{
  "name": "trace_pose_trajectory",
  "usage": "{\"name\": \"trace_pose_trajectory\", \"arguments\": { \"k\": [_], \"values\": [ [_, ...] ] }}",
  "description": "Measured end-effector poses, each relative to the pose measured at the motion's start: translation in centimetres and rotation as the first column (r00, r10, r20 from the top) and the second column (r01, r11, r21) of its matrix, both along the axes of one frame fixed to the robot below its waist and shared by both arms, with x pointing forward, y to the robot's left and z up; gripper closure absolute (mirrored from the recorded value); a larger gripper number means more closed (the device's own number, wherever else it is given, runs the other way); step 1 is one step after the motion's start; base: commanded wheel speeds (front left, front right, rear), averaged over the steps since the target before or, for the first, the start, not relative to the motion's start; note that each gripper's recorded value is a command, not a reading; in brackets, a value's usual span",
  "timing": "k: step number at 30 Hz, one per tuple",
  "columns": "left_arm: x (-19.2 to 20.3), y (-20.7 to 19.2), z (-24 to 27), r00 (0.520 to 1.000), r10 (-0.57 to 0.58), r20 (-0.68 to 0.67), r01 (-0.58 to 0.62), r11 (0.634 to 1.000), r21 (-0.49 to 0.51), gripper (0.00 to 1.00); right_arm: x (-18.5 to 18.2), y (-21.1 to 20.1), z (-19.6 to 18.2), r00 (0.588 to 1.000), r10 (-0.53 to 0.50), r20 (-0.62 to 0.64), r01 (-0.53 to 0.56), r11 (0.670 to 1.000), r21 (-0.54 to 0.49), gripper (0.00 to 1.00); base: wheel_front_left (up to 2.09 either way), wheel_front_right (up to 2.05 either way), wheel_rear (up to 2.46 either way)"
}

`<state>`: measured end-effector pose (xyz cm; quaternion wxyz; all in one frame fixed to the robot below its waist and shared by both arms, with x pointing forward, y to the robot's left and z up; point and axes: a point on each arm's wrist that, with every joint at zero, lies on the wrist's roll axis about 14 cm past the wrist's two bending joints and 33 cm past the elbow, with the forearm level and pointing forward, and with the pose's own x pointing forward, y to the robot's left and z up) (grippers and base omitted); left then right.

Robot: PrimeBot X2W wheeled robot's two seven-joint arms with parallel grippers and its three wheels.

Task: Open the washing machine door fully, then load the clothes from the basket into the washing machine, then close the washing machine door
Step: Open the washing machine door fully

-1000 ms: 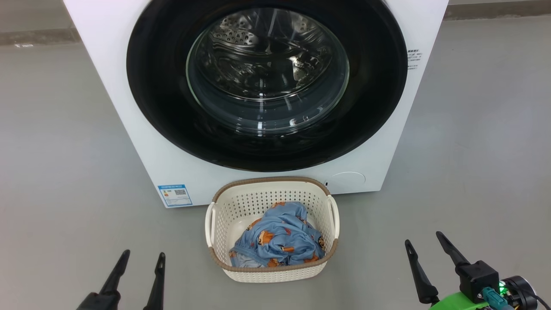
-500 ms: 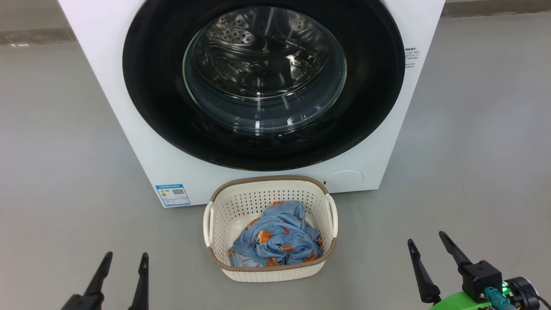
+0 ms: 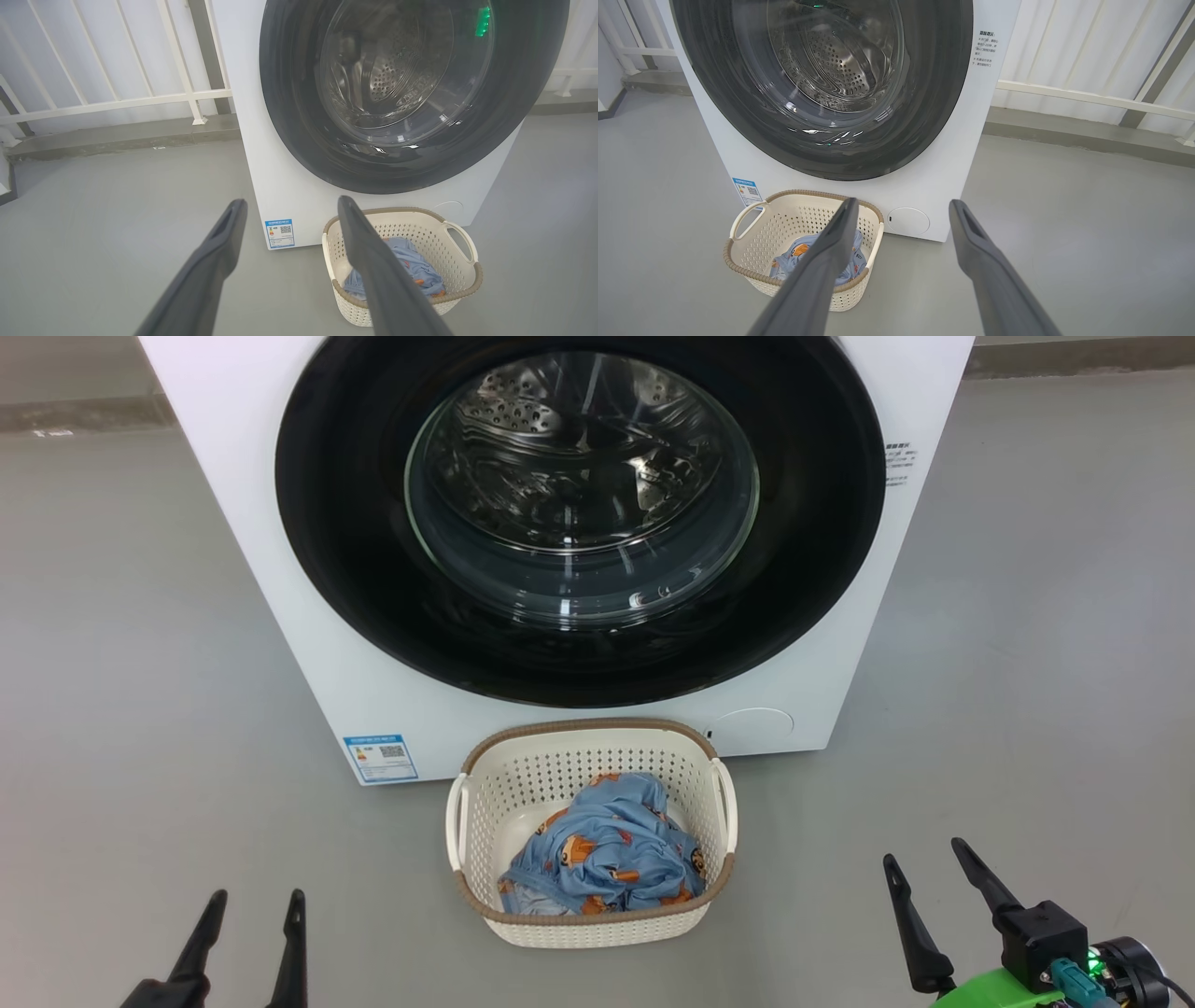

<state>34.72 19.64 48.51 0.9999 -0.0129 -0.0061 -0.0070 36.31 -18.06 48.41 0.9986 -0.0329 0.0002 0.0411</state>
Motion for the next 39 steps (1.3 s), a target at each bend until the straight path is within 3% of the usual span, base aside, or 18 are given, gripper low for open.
{"name": "trace_pose_trajectory", "arguments": {
  "k": [18, 39],
  "values": [
    [-0.07, 0.58, -0.61, 0.999, 0.025, -0.019, -0.025, 1.000, -0.003, 0.00, 0.02, 0.24, -0.23, 1.000, 0.007, -0.007, -0.007, 1.000, 0.001, 0.00, 0.16, 0.16, -0.33],
    [0.44, 0.84, -0.10, 0.999, 0.039, -0.001, -0.039, 0.999, -0.034, 0.00, -0.04, 0.00, -0.73, 1.000, 0.000, -0.022, 0.000, 1.000, 0.000, 0.00, 1.09, 1.09, -2.18]
  ]
}}
